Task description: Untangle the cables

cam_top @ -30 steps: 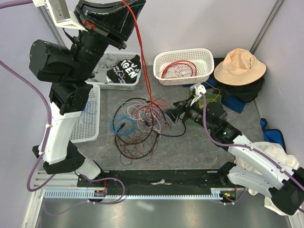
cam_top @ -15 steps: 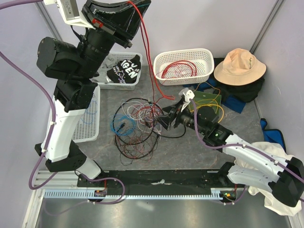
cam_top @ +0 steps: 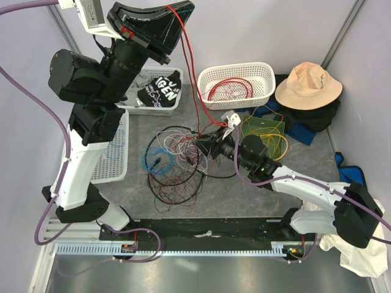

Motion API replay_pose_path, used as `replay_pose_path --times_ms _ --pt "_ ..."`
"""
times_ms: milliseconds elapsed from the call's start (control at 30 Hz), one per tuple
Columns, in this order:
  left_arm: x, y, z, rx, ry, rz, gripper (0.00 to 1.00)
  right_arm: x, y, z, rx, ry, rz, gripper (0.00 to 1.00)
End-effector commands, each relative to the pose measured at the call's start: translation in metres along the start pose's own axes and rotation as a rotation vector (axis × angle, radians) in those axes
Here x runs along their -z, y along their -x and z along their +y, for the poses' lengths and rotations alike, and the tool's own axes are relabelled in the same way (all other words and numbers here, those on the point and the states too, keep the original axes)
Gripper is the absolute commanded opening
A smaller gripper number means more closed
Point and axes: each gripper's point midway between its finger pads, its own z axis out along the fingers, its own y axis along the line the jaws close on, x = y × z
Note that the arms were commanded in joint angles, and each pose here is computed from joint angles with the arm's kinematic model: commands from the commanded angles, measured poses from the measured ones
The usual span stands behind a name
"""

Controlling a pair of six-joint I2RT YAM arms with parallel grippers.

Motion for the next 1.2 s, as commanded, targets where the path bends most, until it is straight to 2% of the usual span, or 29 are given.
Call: replay_pose_path --times_ms 0,33,67,100,167,200,233,267,300,333,400,433,500,533,600,633,700,733,800,833,900,933,1000,1167 --pt "0.011 0.024 -0.001 -0.036 0.016 -0.041 0.02 -0.009 0.054 0.014 0.004 0.021 -0.185 0.24" --pt "0.012 0.02 -0.001 -0.04 0.019 -0.033 0.02 -0.006 0.062 0.012 0.01 0.001 -0.203 0.16" --pt "0.013 0.02 0.001 -0.044 0.027 -0.031 0.02 -0.003 0.068 0.012 0.012 -0.01 -0.212 0.02" --pt "0.017 0.026 0.001 -0.05 0.035 -0.038 0.02 0.004 0.074 0.012 0.03 -0.028 -0.206 0.0" --pt "0.02 0.018 0.008 -0.058 0.066 -0.023 0.02 0.013 0.102 0.012 0.049 -0.075 -0.244 0.0" --pt "0.027 0.028 0.007 -0.063 0.076 -0.042 0.02 0.017 0.115 0.011 0.076 -0.1 -0.251 0.0" --pt "0.028 0.012 0.013 -0.067 0.093 -0.012 0.02 0.023 0.14 0.015 0.085 -0.132 -0.255 0.0" --pt "0.031 0.015 0.016 -0.071 0.114 -0.029 0.02 0.028 0.156 0.011 0.101 -0.182 -0.268 0.0" --pt "0.035 0.011 0.02 -0.074 0.13 -0.021 0.02 0.031 0.16 0.005 0.118 -0.229 -0.23 0.0" --pt "0.043 0.004 0.021 -0.079 0.132 -0.012 0.02 0.039 0.204 0.017 0.145 -0.234 -0.3 0.0" --pt "0.051 0.005 0.031 -0.089 0.189 -0.044 0.02 0.044 0.23 0.012 0.167 -0.31 -0.309 0.0" --pt "0.063 -0.004 0.035 -0.093 0.209 -0.032 0.02 0.058 0.276 0.024 0.188 -0.316 -0.392 0.0" --pt "0.073 -0.003 0.042 -0.098 0.251 -0.062 0.02 0.058 0.298 0.025 0.205 -0.351 -0.407 0.0" --pt "0.079 -0.024 0.049 -0.101 0.271 -0.027 0.02 0.073 0.339 0.04 0.208 -0.34 -0.486 0.0" --pt "0.092 -0.018 0.053 -0.103 0.302 -0.053 0.02 0.059 0.35 0.043 0.221 -0.342 -0.458 0.0" --pt "0.097 -0.036 0.058 -0.105 0.315 -0.022 0.02 0.074 0.385 0.058 0.219 -0.318 -0.532 0.0" --pt "0.108 -0.036 0.062 -0.108 0.342 -0.031 0.02 0.064 0.396 0.063 0.229 -0.305 -0.537 0.0" --pt "0.114 -0.052 0.067 -0.109 0.356 -0.011 0.02 0.079 0.424 0.076 0.225 -0.278 -0.606 0.0" --pt "0.125 -0.054 0.071 -0.115 0.385 -0.014 0.02 0.067 0.431 0.08 0.233 -0.263 -0.606 0.0" --pt "0.132 -0.071 0.077 -0.114 0.404 0.01 0.02 0.082 0.453 0.091 0.231 -0.243 -0.665 0.0" --pt "0.144 -0.077 0.082 -0.114 0.433 0.011 0.02 0.082 0.461 0.094 0.231 -0.231 -0.704 0.0" --pt "0.152 -0.094 0.086 -0.118 0.444 0.044 0.02 0.08 0.459 0.093 0.228 -0.233 -0.7 0.0" --pt "0.164 -0.102 0.091 -0.113 0.476 0.056 0.02 0.077 0.457 0.093 0.221 -0.226 -0.696 0.0" --pt "0.205 -0.183 0.11 -0.072 0.548 0.208 0.02 0.064 0.449 0.091 0.218 -0.221 -0.671 0.0"
